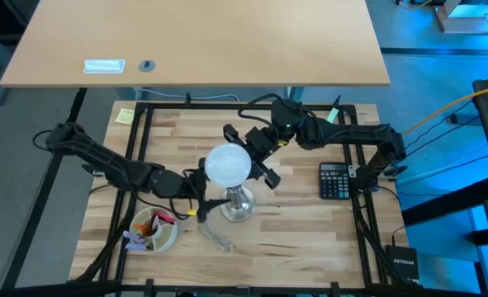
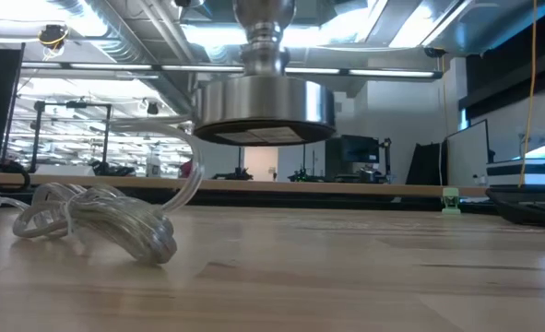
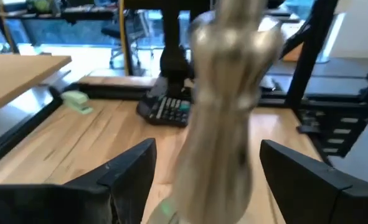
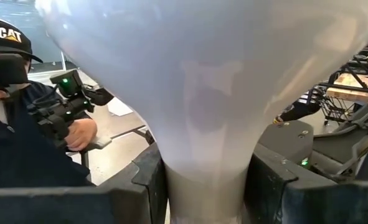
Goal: Screw lightbulb
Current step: Remove the white lightbulb from the silver lamp
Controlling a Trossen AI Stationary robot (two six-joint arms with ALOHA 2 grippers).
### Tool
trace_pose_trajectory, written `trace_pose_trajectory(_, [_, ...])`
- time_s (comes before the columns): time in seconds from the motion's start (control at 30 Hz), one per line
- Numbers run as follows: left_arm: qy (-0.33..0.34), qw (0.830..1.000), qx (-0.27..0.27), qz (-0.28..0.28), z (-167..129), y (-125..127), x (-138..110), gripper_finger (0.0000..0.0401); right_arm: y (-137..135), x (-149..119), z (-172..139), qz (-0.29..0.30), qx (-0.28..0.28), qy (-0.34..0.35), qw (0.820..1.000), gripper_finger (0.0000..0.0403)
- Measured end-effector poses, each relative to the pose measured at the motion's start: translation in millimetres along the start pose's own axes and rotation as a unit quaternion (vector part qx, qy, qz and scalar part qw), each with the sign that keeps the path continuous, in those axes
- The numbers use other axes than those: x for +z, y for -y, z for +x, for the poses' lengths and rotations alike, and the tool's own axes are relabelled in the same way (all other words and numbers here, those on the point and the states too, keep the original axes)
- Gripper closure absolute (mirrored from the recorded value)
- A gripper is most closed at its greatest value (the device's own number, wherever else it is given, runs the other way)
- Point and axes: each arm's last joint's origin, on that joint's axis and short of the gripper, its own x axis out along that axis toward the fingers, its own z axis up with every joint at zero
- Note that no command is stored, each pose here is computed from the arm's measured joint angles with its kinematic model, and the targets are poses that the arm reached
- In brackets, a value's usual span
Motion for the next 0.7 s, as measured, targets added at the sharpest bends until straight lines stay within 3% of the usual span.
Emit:
trace_pose_trajectory(0.4, [0.042, 0.999, -0.001, 0.029, 20, 6, -3, 0.0128, 0, -1, 0, -0.002, -0.005, -0.002, 1.0, 0.025])
trace_pose_trajectory(0.7, [0.047, 0.999, 0.006, 0.02, 22, 0, -1, 0.024, 1, -1, 0, -0.008, -0.016, -0.001, 1.0, 0.025])
